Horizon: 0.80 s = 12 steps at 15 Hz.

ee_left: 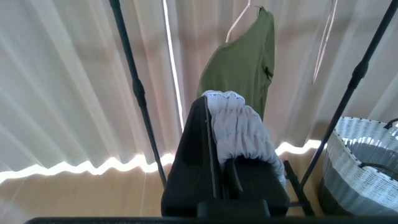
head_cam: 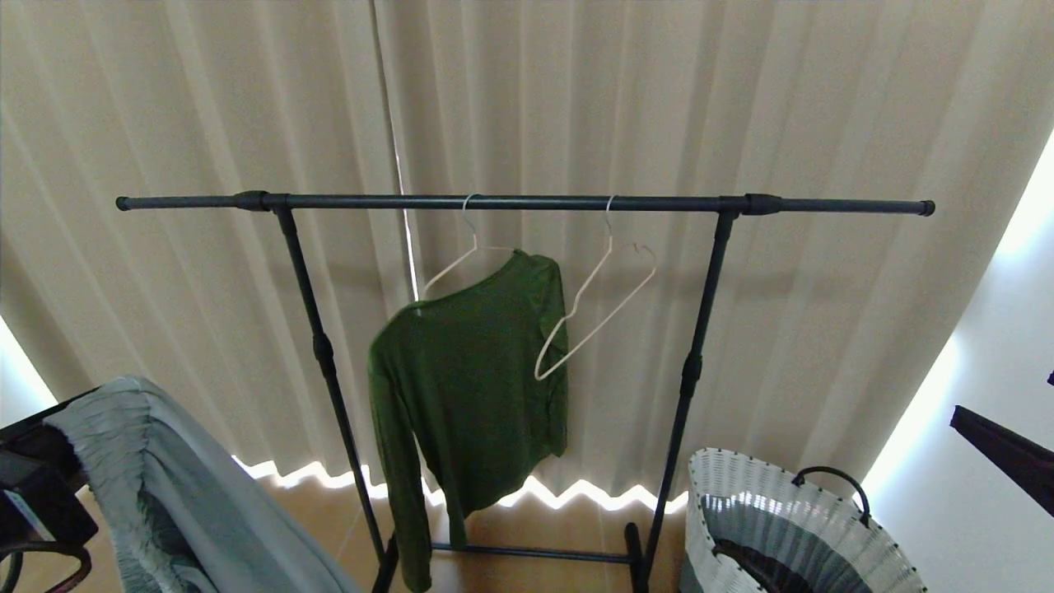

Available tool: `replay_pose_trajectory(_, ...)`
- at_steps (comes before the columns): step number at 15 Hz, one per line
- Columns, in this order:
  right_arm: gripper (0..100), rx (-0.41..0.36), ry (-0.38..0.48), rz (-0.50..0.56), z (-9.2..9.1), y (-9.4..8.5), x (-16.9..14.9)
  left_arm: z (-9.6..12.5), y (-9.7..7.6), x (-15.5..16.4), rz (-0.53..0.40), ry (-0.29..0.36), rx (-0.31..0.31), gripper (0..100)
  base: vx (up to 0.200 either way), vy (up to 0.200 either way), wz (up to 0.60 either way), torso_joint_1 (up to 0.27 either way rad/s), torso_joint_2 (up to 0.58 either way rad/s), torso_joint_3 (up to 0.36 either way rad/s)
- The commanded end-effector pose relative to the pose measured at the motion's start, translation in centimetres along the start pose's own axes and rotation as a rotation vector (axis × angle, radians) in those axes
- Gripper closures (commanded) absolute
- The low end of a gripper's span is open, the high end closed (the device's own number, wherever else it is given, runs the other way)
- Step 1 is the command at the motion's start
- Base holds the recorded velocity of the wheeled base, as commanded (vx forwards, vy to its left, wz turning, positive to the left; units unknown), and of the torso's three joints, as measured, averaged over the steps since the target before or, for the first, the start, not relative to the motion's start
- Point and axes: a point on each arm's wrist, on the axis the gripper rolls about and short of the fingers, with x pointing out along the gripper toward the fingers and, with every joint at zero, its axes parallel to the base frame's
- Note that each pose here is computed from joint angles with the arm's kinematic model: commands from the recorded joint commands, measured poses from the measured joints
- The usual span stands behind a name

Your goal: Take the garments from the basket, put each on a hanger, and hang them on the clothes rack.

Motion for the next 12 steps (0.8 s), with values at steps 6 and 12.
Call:
replay_pose_trajectory(6,0,0.000,0.003,0.001,-0.05,0.01,0.04,-0.13,-0.02,0.15,0.000,0.009,0.002,100,0.200,0.000,0.00,0.002,0.00,0.003)
replay_pose_trajectory(12,0,0.000,0.003,0.001,-0.05,0.01,0.04,-0.25,-0.03,0.11,-0.001,0.012,0.019,100,0.200,0.000,0.00,0.006,0.00,0.003)
